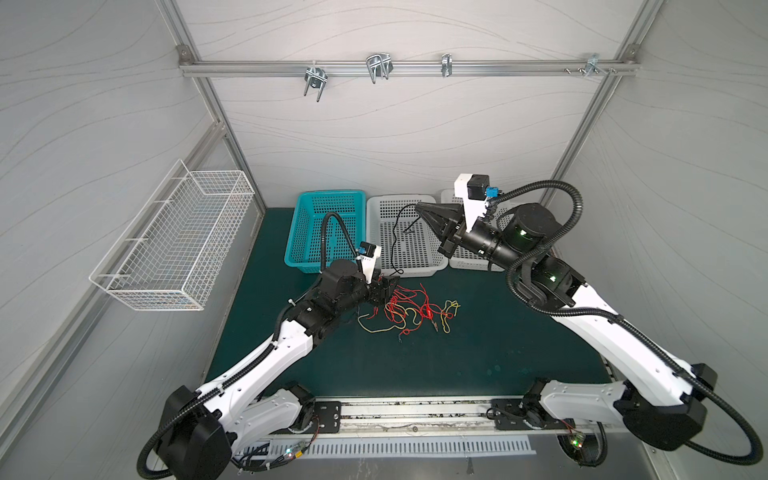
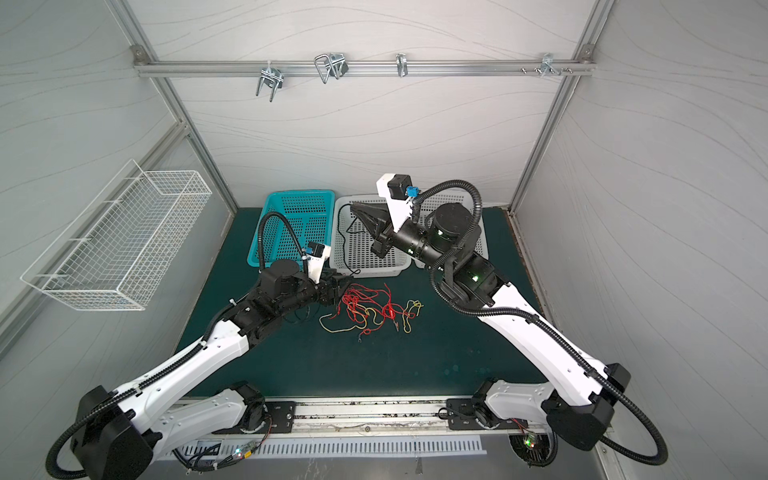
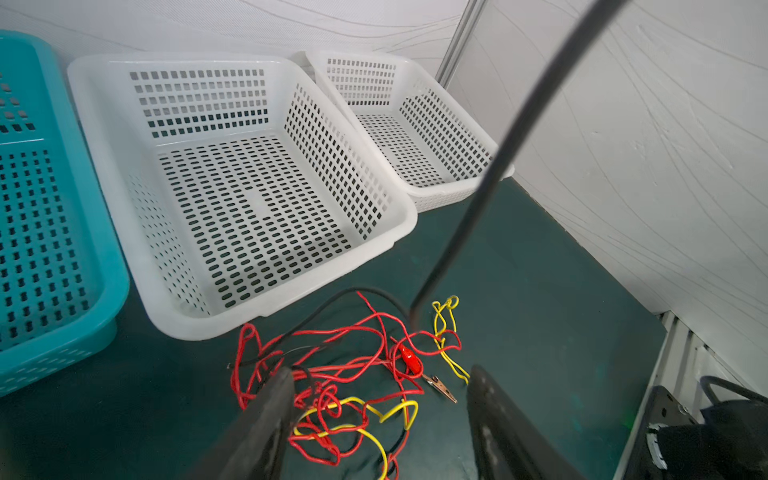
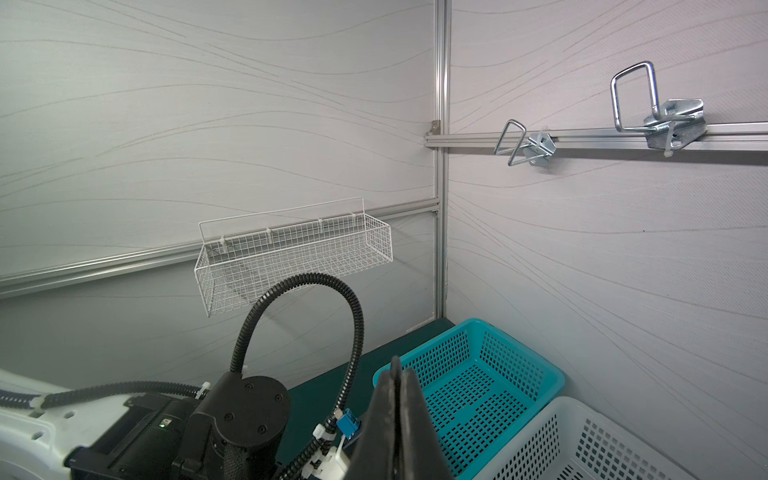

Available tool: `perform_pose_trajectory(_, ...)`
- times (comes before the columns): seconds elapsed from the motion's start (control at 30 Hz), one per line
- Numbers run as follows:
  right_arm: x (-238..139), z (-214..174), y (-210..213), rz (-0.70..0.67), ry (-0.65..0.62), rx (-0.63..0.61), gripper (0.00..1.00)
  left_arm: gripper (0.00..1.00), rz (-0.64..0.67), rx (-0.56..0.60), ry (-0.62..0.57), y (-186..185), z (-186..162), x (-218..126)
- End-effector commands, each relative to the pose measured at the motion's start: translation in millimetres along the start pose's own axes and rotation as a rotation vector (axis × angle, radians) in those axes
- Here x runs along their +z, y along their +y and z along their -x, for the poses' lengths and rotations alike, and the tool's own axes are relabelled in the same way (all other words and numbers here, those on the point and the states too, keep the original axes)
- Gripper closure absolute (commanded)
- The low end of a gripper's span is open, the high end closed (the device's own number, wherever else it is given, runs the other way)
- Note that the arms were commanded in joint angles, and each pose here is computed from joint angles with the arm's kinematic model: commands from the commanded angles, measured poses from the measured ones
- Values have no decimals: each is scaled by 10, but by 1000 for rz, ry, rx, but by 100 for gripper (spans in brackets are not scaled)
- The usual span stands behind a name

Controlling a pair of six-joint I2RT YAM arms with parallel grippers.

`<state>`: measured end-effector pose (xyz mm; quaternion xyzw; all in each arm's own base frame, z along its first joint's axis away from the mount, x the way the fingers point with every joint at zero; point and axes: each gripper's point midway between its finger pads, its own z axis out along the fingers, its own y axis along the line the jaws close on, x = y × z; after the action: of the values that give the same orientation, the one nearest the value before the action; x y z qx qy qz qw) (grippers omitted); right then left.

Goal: Untangle the cables
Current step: 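Hold the black cable raised with the right gripper while the left shifts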

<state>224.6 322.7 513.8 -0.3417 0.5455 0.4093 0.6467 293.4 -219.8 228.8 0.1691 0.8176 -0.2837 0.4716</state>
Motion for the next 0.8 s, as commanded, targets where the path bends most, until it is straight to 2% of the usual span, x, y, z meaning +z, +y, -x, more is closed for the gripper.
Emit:
perform_pose_trajectory(0.0,-25,151,34,12,-44,-29,100,33,38,28,-98,39,291,63)
perform_pose_trajectory(0.17,-40,150,53,23,-44,-23,100,36,54,24,-122,67,413,216)
perform_pose_trajectory(0.4,-59,110,12,8,-35,-18,100,46,-57,14,-145,-137,619,375)
perform_pose_trajectory(0.47,-58,77,-38,-9,-28,-11,100,47,-107,19,-145,-231,653,387)
perform_pose_trajectory(0.77,-114,8,-263,-71,-11,21,100,47,-143,34,-158,-318,742,354)
